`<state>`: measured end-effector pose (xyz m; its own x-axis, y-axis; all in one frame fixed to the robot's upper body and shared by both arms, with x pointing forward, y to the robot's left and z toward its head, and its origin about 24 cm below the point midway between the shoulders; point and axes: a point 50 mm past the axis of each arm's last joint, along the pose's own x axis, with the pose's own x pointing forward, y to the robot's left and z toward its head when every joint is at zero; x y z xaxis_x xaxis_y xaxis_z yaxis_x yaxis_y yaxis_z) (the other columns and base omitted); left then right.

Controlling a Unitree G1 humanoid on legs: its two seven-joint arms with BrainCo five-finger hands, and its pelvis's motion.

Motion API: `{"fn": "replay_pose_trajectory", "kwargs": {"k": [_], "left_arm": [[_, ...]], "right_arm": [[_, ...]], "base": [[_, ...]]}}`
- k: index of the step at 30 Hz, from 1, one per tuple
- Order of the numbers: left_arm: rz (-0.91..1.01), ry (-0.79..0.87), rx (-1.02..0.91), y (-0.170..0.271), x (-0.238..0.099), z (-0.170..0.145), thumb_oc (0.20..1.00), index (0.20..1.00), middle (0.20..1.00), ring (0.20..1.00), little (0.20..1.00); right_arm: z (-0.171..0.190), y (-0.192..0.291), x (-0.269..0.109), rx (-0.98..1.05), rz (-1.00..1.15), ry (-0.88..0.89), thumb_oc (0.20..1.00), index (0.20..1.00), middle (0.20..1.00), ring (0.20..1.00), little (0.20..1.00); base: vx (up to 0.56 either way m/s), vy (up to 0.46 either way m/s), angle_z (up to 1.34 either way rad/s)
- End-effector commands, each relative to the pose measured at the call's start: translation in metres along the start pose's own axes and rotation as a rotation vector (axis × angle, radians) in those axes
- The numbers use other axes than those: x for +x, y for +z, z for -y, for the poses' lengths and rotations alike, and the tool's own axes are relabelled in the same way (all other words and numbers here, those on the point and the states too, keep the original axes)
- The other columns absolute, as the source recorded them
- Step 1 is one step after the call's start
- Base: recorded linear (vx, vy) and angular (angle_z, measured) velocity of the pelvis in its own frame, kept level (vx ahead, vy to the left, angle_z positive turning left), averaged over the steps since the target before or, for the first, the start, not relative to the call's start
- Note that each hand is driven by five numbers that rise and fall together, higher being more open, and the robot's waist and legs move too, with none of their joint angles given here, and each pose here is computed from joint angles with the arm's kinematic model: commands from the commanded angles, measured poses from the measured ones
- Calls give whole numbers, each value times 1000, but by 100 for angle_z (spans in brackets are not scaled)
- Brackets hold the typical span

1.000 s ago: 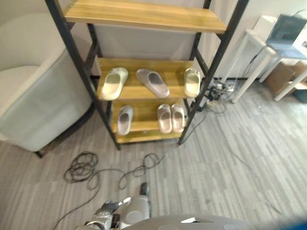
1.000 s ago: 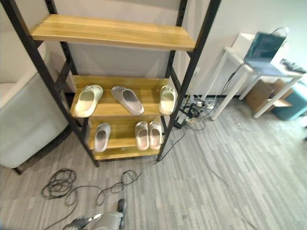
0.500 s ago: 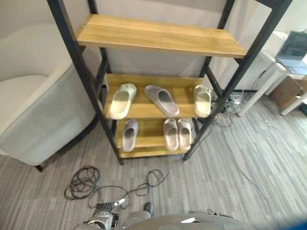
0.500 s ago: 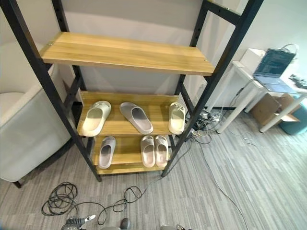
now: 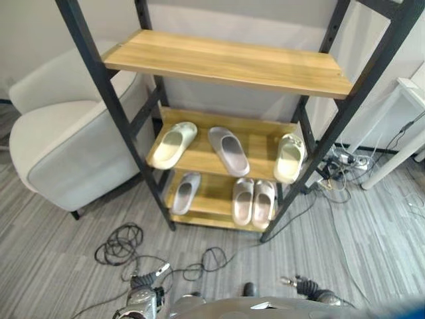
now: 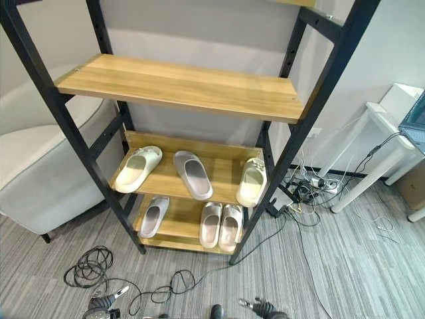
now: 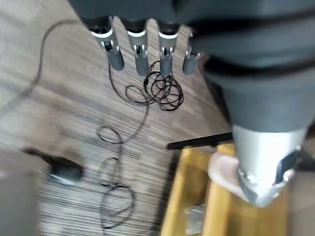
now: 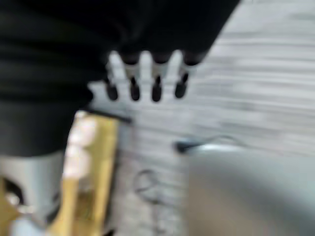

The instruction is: Arrange the slippers neatly on the shoe rack.

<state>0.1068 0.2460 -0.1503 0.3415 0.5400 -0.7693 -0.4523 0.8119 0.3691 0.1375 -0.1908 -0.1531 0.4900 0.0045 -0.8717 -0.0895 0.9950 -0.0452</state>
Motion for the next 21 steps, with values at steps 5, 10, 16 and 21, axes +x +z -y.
{"fn": "replay_pose_trajectory", "kwargs": {"k": [5, 10, 16, 21], "left_arm": [[35, 60, -246, 16, 3, -5, 1000, 1000, 1000, 1000, 1000], [110, -12, -229, 29, 3, -3, 1000, 1000, 1000, 1000, 1000], [95, -25, -205, 24, 2, -2, 1000, 1000, 1000, 1000, 1000], [83, -30, -195, 19, 2, -4, 1000, 1000, 1000, 1000, 1000]], "right_arm": [[5, 30, -73, -426, 487, 184, 1000, 1000, 1000, 1000, 1000], [-1, 64, -63, -508, 523, 274, 1000, 1000, 1000, 1000, 1000], [-1, 88, -74, -506, 658, 175, 1000, 1000, 1000, 1000, 1000], [5, 111, -74, -495, 727, 74, 1000, 1000, 1000, 1000, 1000]], "base": [[-73, -50, -28], [-18, -4, -14], [10, 15, 2], [9, 15, 0]]}}
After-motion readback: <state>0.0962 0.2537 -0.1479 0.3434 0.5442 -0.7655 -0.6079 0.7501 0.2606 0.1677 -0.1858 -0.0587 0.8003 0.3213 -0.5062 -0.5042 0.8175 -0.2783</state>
